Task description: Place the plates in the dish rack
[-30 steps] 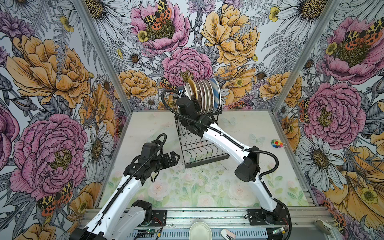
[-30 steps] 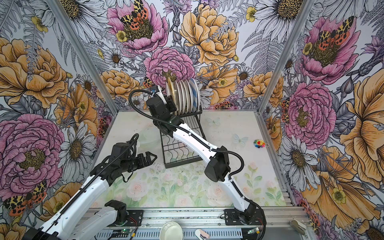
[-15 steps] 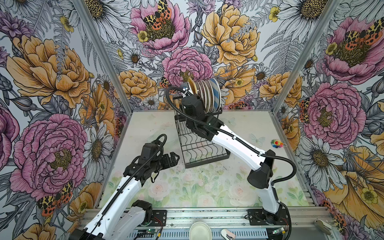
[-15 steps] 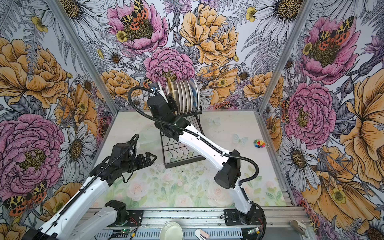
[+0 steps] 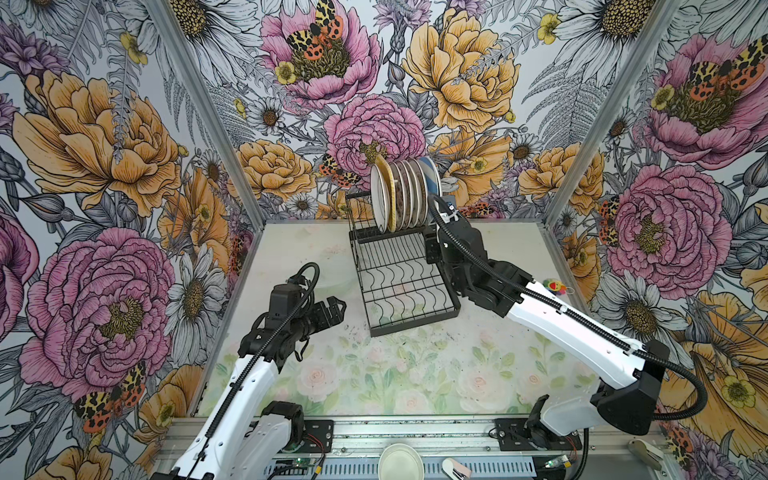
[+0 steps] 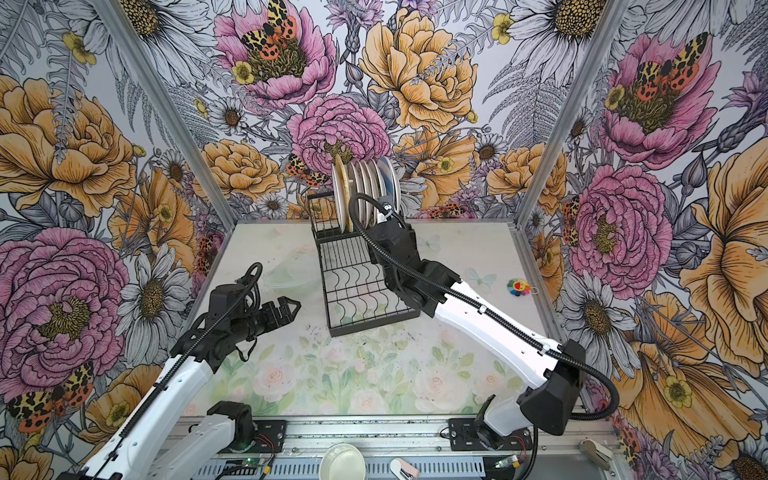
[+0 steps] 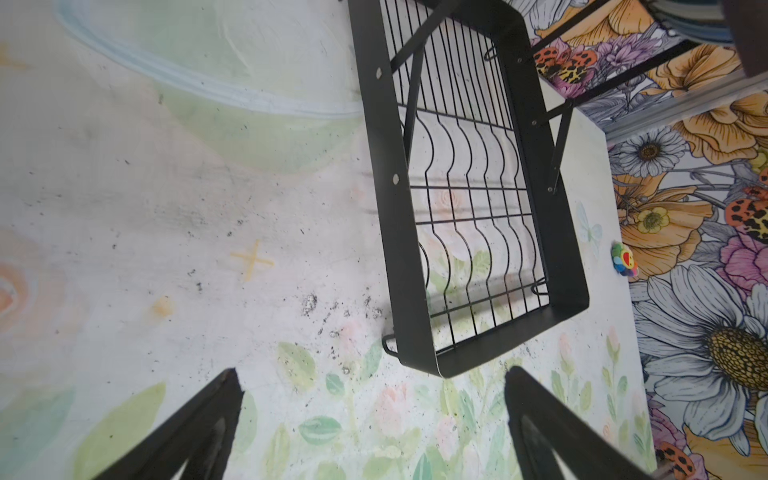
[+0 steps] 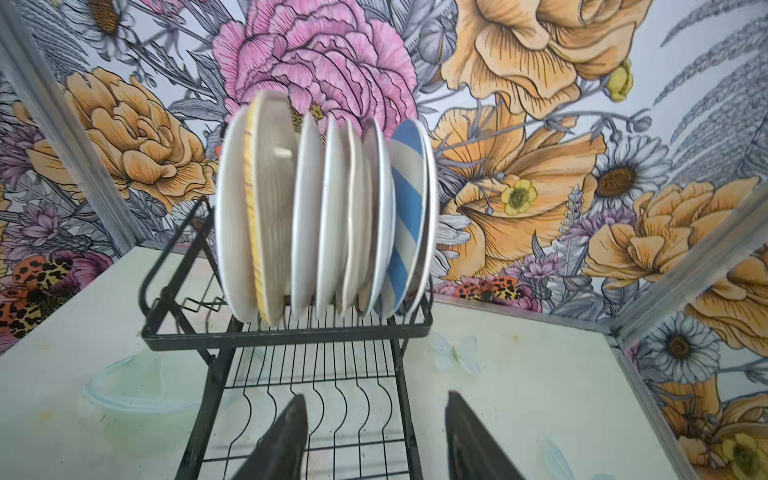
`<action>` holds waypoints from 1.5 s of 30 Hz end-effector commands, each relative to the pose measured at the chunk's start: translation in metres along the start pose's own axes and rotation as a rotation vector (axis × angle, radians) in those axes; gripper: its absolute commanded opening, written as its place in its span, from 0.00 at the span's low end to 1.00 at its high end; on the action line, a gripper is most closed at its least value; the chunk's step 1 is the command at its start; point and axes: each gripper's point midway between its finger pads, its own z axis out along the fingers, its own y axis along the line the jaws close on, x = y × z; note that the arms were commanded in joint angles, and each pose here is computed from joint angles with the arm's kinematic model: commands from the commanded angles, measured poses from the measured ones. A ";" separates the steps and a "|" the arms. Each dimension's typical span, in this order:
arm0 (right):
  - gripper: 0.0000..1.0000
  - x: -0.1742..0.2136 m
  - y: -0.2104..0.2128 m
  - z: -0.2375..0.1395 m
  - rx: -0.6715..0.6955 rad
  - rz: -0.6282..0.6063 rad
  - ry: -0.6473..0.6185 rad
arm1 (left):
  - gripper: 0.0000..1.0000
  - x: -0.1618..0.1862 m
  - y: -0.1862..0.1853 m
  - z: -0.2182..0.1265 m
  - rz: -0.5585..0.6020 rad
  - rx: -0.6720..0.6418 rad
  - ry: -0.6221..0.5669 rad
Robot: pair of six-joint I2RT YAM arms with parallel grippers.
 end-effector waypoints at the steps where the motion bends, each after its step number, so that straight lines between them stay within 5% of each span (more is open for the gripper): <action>1: 0.59 0.031 -0.017 0.005 -0.047 0.089 0.078 | 0.99 -0.034 0.001 -0.004 0.074 -0.032 -0.125; 9: 0.73 0.095 -0.082 0.030 -0.013 0.105 0.193 | 0.99 -0.064 0.016 0.008 0.172 -0.132 -0.225; 26: 1.00 0.176 -0.192 0.053 0.173 0.154 0.156 | 0.99 -0.113 0.059 0.021 0.266 -0.242 -0.497; 36: 0.99 0.217 -0.242 0.058 0.338 0.136 0.108 | 0.99 -0.116 0.080 0.031 0.341 -0.323 -0.576; 45: 0.99 0.233 -0.248 0.066 0.346 0.114 0.017 | 0.99 -0.122 0.086 0.036 0.378 -0.324 -0.696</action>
